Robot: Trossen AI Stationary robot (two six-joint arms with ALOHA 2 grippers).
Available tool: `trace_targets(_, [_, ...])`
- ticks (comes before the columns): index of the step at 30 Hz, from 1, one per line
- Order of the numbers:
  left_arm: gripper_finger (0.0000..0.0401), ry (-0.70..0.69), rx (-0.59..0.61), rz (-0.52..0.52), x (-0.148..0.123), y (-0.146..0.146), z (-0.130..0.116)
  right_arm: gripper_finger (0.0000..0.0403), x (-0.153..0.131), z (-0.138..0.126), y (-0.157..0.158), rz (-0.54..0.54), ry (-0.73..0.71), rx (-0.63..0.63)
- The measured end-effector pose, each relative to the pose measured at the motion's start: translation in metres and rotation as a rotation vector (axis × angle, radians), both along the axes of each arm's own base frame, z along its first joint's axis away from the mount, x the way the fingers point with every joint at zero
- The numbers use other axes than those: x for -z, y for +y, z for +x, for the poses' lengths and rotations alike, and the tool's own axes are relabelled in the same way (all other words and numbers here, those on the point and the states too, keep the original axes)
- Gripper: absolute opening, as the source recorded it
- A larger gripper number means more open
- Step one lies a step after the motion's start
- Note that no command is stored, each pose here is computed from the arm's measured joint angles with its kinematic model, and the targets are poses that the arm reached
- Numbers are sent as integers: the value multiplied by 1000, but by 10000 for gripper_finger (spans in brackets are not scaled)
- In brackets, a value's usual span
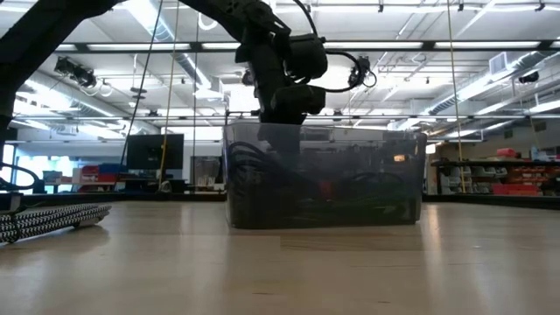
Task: Pick and place USB-C Cables
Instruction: Put the violet charger cable into the bottom black transparent bin
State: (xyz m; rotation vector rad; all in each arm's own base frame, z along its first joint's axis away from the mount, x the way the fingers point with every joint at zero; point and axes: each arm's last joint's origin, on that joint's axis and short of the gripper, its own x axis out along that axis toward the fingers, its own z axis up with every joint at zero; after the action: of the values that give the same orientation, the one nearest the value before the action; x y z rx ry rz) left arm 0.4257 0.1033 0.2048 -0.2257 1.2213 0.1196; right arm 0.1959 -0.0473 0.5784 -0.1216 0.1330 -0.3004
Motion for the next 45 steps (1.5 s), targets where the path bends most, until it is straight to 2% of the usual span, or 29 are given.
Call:
trace_targets(2, [101, -16, 7, -13, -4, -1, -1, 114, 1, 0, -1, 0, 13, 7])
trace_targets(5, [106, -67, 6, -8, -26, -2, -2, 114, 6, -2, -5, 6, 67, 69])
trace_targets(12, [107, -271, 0, 39, -107, -8, -22, 114, 20, -13, -24, 77, 198, 248])
trace_targets(17, [107, -384, -23, 150, -160, -19, -51, 113, 23, -19, -37, 136, 198, 320])
trace_targets(22, [107, -414, -84, 278, -195, -30, -84, 113, 24, -23, -49, 176, 185, 387])
trace_targets(25, [107, -427, -124, 308, -209, -36, -101, 113, 29, -19, -57, 203, 201, 421])
trace_targets(32, [107, -441, -155, 326, -226, -51, -125, 113, 38, 9, -79, 144, 207, 398])
trace_targets(36, [107, -397, -188, 353, -225, -59, -131, 113, 62, 31, -99, 208, 322, 375])
trace_targets(41, [107, -347, -221, 372, -224, -68, -138, 113, 100, 56, -127, 307, 520, 419])
trace_targets(45, [107, -350, -212, 386, -224, -74, -137, 113, 125, 71, -148, 381, 615, 452])
